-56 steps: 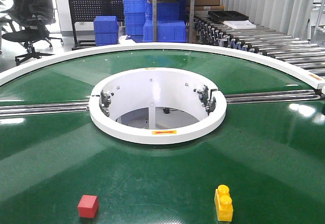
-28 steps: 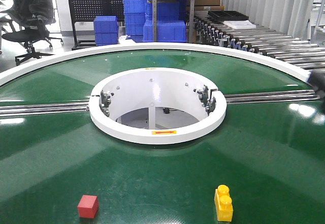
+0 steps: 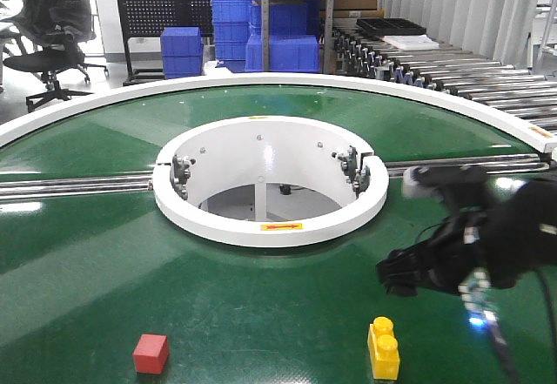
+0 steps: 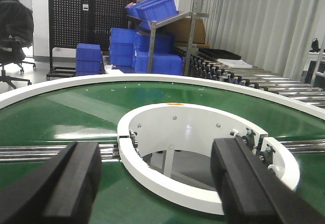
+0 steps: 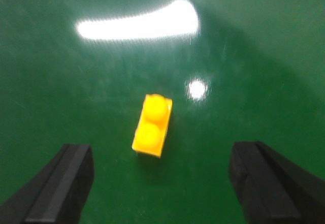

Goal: Pick red and yellow blocks into blue bin
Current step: 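Lower the right gripper over the yellow brick and close on it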

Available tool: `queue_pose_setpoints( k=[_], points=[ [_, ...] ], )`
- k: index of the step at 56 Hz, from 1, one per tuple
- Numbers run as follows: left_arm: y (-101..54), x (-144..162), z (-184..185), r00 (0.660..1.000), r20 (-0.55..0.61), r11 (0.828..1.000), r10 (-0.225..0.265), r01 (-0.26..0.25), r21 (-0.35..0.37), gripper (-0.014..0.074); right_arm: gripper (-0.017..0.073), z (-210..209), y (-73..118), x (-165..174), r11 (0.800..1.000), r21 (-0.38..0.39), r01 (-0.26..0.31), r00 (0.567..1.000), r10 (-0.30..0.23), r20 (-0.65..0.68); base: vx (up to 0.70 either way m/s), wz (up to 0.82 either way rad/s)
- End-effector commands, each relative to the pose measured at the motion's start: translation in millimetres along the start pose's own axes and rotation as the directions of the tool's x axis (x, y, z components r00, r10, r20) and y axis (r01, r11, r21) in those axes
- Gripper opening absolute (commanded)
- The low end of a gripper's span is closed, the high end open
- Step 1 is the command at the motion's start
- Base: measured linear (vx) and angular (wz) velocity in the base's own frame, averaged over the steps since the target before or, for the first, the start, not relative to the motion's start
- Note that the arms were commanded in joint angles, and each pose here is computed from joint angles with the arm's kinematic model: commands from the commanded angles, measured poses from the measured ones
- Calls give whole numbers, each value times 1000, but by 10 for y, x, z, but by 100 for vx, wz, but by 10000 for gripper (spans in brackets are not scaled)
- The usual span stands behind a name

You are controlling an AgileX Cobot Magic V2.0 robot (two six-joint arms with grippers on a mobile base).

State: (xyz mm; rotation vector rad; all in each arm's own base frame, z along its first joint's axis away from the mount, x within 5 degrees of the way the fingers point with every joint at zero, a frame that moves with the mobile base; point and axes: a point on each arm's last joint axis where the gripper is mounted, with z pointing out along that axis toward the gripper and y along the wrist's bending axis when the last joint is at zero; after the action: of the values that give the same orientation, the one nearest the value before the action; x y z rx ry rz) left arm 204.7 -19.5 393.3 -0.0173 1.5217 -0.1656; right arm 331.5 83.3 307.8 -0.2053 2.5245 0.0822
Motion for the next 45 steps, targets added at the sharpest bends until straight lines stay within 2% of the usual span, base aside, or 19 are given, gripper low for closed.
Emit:
queue_pose_setpoints(
  k=[1, 8, 17, 27, 39, 45],
  points=[
    [-23, -231, -43, 992, 129, 1000, -14, 13, 12, 576, 562, 27, 18, -191, 1000, 6, 5, 1000, -5, 24, 0, 0],
    [-23, -231, -43, 992, 129, 1000, -14, 13, 12, 576, 562, 334, 39, -222, 1000, 8, -4, 999, 4, -52, 0, 0],
    [-23, -231, -43, 992, 129, 1000, -14, 13, 12, 576, 562, 603, 72, -232, 1000, -12, -25, 998, 24, -66, 0, 0],
    [-23, -231, -43, 992, 129, 1000, -14, 13, 12, 576, 562, 890, 88, -203, 995, -12, -103, 992, 102, -76, 0, 0],
    [-23, -230, -43, 992, 128, 1000, -13, 12, 12, 576, 562, 1270, 87, -89, 990, 14, -142, 981, 143, -134, 0, 0],
    [-23, -230, -43, 992, 128, 1000, -13, 12, 12, 576, 552, 1405, 86, -47, 991, 20, -135, 980, 137, -147, 0, 0]
  ],
)
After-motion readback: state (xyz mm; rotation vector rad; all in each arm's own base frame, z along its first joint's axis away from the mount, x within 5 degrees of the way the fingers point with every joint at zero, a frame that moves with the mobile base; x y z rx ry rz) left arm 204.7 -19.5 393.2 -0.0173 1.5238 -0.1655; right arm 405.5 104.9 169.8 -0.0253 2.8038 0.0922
